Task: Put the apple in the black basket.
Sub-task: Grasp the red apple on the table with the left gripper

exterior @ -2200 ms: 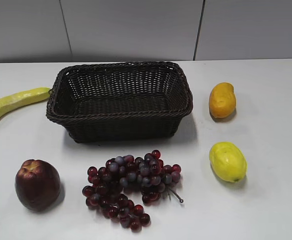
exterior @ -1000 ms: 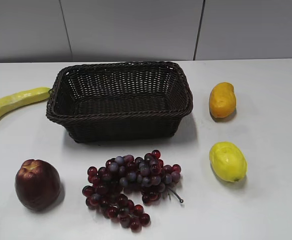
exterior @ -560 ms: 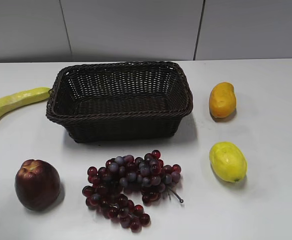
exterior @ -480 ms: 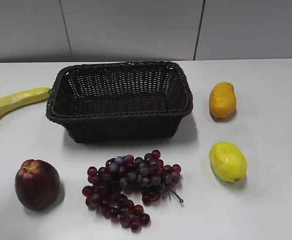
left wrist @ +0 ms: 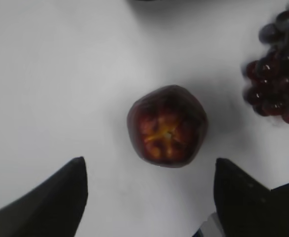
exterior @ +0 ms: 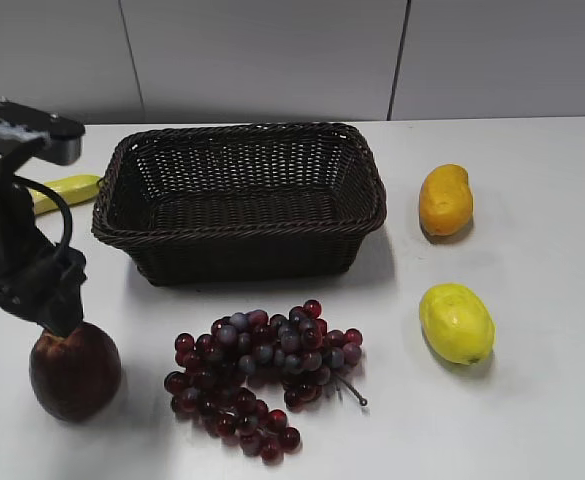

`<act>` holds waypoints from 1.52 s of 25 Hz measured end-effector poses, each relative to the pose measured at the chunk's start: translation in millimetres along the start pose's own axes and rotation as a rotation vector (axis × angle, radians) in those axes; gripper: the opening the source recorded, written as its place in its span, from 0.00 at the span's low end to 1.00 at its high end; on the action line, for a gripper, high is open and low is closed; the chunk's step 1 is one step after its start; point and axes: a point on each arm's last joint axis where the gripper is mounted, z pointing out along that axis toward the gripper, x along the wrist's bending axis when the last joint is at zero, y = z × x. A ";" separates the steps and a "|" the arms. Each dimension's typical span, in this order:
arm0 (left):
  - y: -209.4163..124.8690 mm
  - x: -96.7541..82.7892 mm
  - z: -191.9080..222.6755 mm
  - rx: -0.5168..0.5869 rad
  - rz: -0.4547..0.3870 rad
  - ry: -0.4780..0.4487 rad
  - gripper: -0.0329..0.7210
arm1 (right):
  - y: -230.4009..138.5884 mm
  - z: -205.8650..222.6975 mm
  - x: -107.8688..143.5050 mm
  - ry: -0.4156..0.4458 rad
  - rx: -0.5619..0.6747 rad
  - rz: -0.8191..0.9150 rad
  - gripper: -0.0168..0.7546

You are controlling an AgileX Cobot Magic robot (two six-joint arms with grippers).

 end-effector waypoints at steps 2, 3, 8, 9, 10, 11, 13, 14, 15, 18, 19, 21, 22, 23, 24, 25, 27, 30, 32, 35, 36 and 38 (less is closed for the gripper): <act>3.7 -6.2 13.1 0.061 0.017 -0.002 0.83 | 0.1 0.0 0.0 0.000 -0.001 0.000 0.76; 4.4 -8.2 18.5 0.088 0.018 -0.006 0.83 | 0.1 0.0 0.0 0.000 -0.001 0.000 0.76; 7.7 -9.5 39.0 0.161 0.019 -0.003 0.83 | 0.0 0.0 0.0 0.000 0.000 0.000 0.76; 8.6 -9.6 41.4 0.163 0.019 -0.003 0.83 | 0.1 0.0 0.0 0.000 -0.001 0.000 0.76; 9.3 -9.6 43.1 0.165 0.019 -0.003 0.83 | 0.1 0.0 0.0 0.000 -0.001 0.000 0.76; 10.1 -9.7 45.2 0.168 0.019 -0.002 0.83 | 0.1 0.0 0.0 0.000 -0.001 0.000 0.76; 11.3 -9.8 50.1 0.177 0.019 -0.002 0.83 | 0.1 0.0 0.0 0.000 -0.001 0.000 0.76; 11.9 -9.4 52.2 0.179 0.022 0.003 0.83 | 0.1 0.0 0.0 0.000 -0.001 0.000 0.76; 12.5 -9.4 54.3 0.180 0.022 0.003 0.83 | 0.1 0.0 0.0 0.000 -0.001 0.000 0.76; 14.6 -9.6 60.6 0.182 0.022 0.003 0.83 | 0.1 0.0 0.0 0.000 -0.001 0.000 0.76; 15.0 -9.6 62.9 0.186 0.022 0.003 0.83 | 0.1 0.0 0.0 0.000 -0.001 0.000 0.76; 15.5 -9.7 67.4 0.198 0.022 0.003 0.83 | 0.1 0.0 0.0 0.000 -0.001 0.000 0.76; 15.5 -9.7 69.5 0.205 0.022 0.004 0.83 | 0.1 0.0 0.0 0.000 -0.001 0.000 0.76; 15.6 -9.7 70.8 0.210 0.022 0.004 0.83 | 0.1 0.0 0.0 0.000 -0.001 0.000 0.76; 15.6 -9.7 72.1 0.214 0.022 0.004 0.83 | 0.1 0.0 0.0 0.000 -0.001 0.000 0.76; 15.6 -9.7 72.5 0.216 0.022 0.004 0.83 | 0.1 0.0 0.0 0.000 -0.001 0.000 0.76; 15.7 -9.7 73.4 0.218 0.022 0.004 0.83 | 0.1 0.0 0.0 0.000 -0.001 0.000 0.76; 15.8 -9.7 73.4 0.216 0.022 0.004 0.81 | 0.1 0.0 0.0 0.000 -0.001 0.000 0.76; 15.8 -10.2 74.1 0.218 0.018 0.000 0.78 | 0.1 0.0 0.0 0.000 -0.001 0.000 0.76; 16.1 -10.5 76.2 0.225 0.016 -0.003 0.75 | 0.1 0.0 0.0 0.000 -0.001 0.000 0.76; 16.1 -10.5 76.2 0.225 0.016 -0.003 0.74 | 0.1 0.0 0.0 0.000 -0.001 0.000 0.76; 16.0 -10.7 76.2 0.226 0.014 -0.005 0.73 | 0.1 0.0 0.0 0.000 -0.001 0.000 0.76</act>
